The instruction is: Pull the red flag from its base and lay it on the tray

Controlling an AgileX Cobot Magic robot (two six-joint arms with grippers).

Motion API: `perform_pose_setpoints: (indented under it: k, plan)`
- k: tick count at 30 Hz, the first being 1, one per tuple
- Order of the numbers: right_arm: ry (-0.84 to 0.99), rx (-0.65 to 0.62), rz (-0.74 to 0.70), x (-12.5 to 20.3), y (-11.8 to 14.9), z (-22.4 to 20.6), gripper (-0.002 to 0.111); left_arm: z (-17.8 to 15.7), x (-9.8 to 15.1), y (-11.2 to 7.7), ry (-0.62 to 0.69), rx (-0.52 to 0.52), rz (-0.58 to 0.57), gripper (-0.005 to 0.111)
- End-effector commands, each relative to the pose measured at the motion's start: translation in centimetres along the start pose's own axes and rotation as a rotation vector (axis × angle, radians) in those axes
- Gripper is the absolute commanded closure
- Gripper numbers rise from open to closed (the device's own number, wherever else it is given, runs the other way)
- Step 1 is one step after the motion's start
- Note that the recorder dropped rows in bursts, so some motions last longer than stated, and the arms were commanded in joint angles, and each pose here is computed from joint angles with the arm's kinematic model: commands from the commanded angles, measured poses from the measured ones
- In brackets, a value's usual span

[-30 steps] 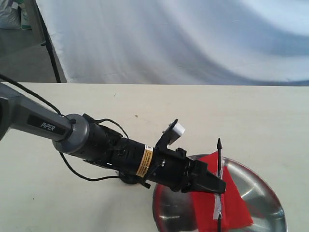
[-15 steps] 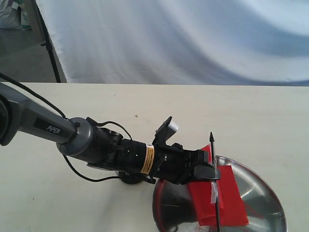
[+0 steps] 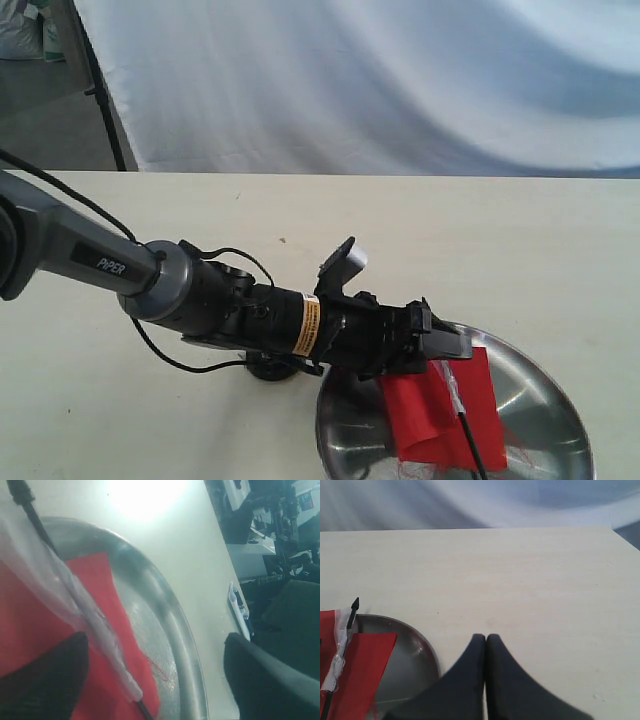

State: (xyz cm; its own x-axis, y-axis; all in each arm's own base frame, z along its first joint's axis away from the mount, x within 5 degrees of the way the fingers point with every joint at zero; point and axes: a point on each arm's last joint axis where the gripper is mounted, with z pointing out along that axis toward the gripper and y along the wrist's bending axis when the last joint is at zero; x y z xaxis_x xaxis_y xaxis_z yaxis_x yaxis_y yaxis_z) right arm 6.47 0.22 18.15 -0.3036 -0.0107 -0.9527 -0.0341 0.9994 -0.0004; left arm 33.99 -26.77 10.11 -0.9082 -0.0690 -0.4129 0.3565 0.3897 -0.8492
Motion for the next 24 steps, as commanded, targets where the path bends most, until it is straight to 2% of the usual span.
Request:
perform_pose_setpoints:
  k: [1, 3, 6, 9, 17, 21, 24]
  plan:
    - [0.001, 0.003, -0.005, 0.0, 0.0, 0.0, 0.109, -0.4, -0.3, -1.2, 0.014, 0.035, 0.149, 0.036]
    - [0.001, 0.003, -0.005, 0.0, 0.0, 0.0, 0.109, -0.7, -0.5, -2.5, 0.009, 0.103, 0.229, 0.037]
    - [0.001, 0.003, -0.005, 0.0, 0.0, 0.0, 0.109, -1.3, -1.0, -4.5, -0.011, 0.186, 0.338, 0.045]
    - [0.001, 0.003, -0.005, 0.0, 0.0, 0.0, 0.109, -2.3, -1.7, -6.6, -0.032, 0.208, 0.503, 0.049]
    - [0.001, 0.003, -0.005, 0.0, 0.0, 0.0, 0.109, -5.8, -3.8, -12.3, -0.112, 0.136, 0.764, 0.053]
    - [0.001, 0.003, -0.005, 0.0, 0.0, 0.0, 0.109, -8.3, -4.7, -15.1, -0.143, 0.005, 0.909, 0.056]
    - [0.001, 0.003, -0.005, 0.0, 0.0, 0.0, 0.109, -10.5, -5.4, -17.3, -0.194, -0.09, 0.969, 0.059]
